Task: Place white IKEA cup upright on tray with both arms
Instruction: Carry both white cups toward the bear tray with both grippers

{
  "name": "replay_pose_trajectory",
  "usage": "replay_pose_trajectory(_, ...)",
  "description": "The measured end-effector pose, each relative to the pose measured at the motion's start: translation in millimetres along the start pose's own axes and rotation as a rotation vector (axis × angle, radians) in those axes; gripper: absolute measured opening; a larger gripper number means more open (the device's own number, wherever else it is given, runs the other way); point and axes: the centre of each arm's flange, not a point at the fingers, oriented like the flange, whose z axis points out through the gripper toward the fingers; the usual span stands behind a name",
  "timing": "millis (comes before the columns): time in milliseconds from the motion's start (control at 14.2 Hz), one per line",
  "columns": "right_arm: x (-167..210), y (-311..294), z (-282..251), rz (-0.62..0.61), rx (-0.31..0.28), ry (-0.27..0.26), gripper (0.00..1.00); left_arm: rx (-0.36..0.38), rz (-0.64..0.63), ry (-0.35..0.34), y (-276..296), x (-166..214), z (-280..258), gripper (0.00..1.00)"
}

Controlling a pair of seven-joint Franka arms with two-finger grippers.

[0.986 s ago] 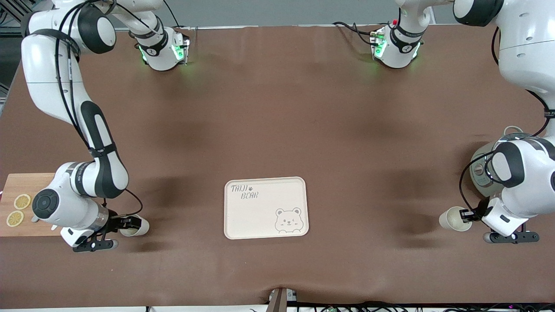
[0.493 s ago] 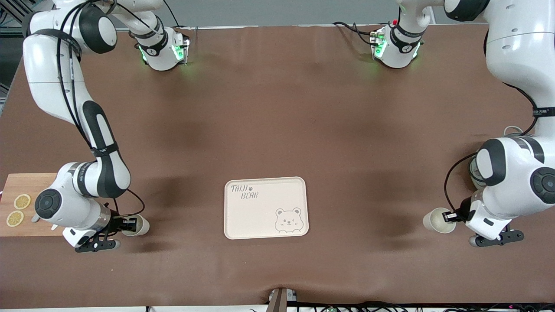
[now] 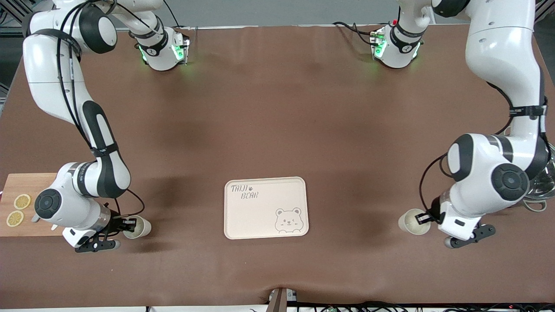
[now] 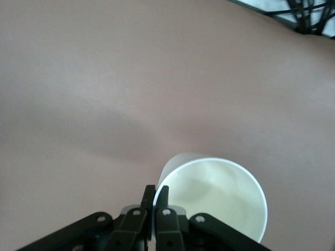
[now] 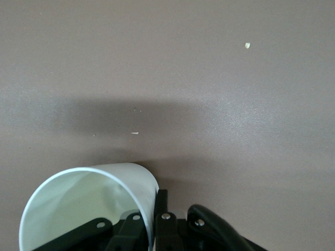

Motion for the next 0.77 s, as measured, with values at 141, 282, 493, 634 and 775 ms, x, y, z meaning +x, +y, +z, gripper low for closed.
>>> replay_pose_trajectory(141,1,0,-2,0.0,0.0,0.003,0.04,-0.004,-0.047,-0.002,28,-16,0,0.04)
replay_pose_trajectory(282,3,-2,-5,0.0,0.001,0.003,0.04,-0.006,-0.093,-0.006,57,-36,1,0.04)
replay_pose_trajectory(493,10,-8,-22,0.016,0.012,-0.033,0.04,-0.009,-0.148,-0.011,94,-62,4,0.04)
replay_pose_trajectory(634,19,-19,-46,0.042,0.019,-0.055,0.04,-0.017,-0.184,-0.008,113,-76,6,0.04)
replay_pose_trajectory(775,25,-40,-61,0.083,0.024,-0.07,0.04,-0.027,-0.219,-0.004,131,-90,8,0.04)
